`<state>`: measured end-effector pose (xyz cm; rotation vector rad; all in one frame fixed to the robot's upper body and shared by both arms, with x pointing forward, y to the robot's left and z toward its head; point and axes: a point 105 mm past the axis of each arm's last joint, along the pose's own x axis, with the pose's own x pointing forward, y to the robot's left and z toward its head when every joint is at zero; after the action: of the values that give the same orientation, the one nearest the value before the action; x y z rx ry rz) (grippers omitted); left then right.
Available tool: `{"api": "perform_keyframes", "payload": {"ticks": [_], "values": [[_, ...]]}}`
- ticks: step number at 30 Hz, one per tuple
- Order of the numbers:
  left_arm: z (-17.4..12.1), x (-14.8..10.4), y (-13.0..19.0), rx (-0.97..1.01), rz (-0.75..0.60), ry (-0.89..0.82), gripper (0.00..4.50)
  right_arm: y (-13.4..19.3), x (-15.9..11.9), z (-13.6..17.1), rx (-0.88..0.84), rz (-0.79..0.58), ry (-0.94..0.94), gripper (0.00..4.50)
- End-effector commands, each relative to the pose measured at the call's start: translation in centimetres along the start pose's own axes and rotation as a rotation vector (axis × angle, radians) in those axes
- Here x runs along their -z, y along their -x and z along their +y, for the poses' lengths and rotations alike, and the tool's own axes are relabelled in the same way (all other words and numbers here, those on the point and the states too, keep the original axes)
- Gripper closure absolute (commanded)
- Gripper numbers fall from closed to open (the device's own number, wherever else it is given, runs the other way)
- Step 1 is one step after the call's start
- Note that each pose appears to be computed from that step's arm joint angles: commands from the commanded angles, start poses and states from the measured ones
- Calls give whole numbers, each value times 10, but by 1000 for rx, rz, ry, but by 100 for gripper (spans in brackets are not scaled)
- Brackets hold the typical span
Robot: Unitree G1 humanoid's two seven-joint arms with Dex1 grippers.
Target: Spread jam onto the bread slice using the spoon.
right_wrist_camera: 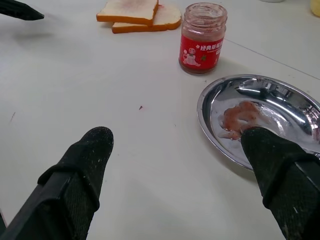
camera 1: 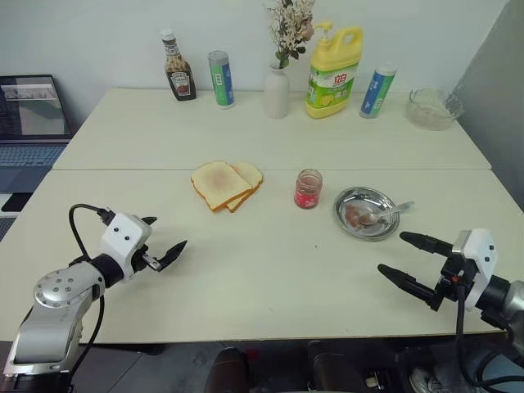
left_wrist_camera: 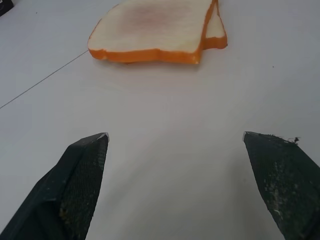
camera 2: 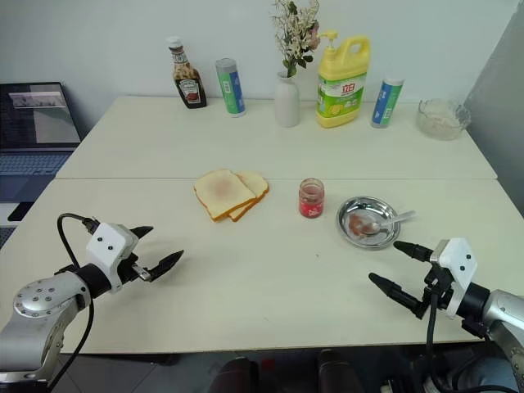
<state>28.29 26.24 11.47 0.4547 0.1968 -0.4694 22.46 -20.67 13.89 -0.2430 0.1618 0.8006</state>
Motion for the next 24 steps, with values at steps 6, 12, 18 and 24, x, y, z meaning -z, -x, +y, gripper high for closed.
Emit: {"api": "perform_keyframes", "payload": {"ticks": [6, 12, 18, 24], "values": [[2, -7, 1, -14, -10, -30, 0, -6, -8, 4, -33, -32, 20, 2], [11, -14, -1, -89, -64, -122, 0, -10, -8, 6, -38, -39, 24, 2], [20, -16, -4, -176, -115, -31, 0, -20, -22, 15, -88, -80, 55, 2], [20, -18, -16, -188, -138, 167, 0, -34, -44, 25, -156, -146, 81, 2]]}}
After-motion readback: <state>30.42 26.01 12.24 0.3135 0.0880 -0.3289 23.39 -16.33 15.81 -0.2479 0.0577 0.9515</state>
